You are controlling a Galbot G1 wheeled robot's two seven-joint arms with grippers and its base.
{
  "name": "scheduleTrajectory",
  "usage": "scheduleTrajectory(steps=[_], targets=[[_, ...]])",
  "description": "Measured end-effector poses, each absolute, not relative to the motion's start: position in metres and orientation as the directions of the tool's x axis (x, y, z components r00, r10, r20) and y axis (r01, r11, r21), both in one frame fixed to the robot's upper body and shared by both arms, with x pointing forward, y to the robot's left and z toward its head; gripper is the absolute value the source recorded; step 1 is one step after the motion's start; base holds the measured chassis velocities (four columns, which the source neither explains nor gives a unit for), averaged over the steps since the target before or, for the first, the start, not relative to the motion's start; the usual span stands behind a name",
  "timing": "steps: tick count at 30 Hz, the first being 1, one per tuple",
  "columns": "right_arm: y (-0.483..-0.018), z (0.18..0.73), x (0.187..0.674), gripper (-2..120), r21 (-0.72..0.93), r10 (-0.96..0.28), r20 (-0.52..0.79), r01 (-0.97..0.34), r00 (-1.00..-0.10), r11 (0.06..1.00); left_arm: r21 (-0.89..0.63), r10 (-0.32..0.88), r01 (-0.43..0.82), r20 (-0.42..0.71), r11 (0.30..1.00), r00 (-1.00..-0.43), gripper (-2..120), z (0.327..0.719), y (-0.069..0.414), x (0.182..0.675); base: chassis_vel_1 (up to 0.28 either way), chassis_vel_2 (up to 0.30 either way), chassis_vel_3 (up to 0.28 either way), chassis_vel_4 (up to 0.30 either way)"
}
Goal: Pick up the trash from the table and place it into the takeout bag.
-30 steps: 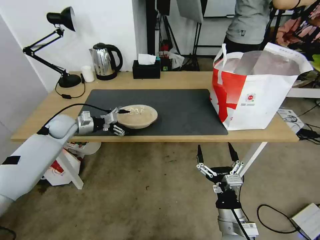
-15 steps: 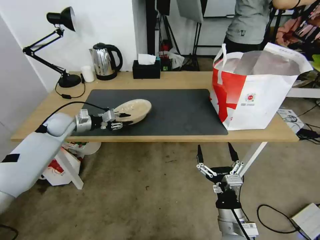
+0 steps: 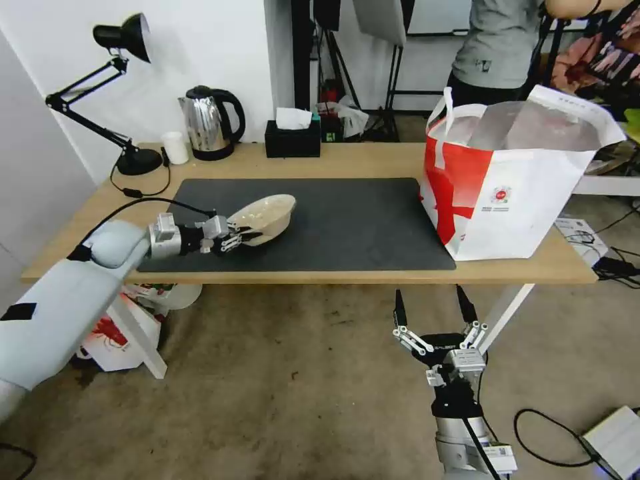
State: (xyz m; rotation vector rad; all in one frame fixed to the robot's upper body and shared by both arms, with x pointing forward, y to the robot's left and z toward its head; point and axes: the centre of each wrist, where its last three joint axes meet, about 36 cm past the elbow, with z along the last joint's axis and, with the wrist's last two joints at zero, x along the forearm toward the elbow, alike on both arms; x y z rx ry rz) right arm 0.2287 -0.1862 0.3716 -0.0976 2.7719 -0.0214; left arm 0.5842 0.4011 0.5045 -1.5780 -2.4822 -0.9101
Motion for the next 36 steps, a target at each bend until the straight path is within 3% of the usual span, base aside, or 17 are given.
scheduleTrajectory(steps=[18, 21, 36], targets=[[-0.186, 0.372, 0.229, 100, -0.028, -0.071, -0.359, -0.065, -0.931, 0.997, 0.54, 0.835, 0.804, 0.3, 0.25, -0.461, 0, 0.563, 0.391, 0.575, 0.0, 0.0, 0.0, 0.0], [-0.186, 0.372, 0.229, 100, -0.028, -0.071, -0.359, -0.065, -0.931, 0.998, 0.578, 0.85, 0.782, 0.268, 0.234, -0.453, 0, 0.59, 0.386, 0.573, 0.0, 0.0, 0.0, 0.0], [-0.186, 0.372, 0.229, 100, -0.028, -0.071, -0.359, -0.065, -0.931, 0.997, 0.662, 0.887, 0.728, 0.21, 0.181, -0.412, 0, 0.648, 0.356, 0.582, 0.0, 0.0, 0.0, 0.0]])
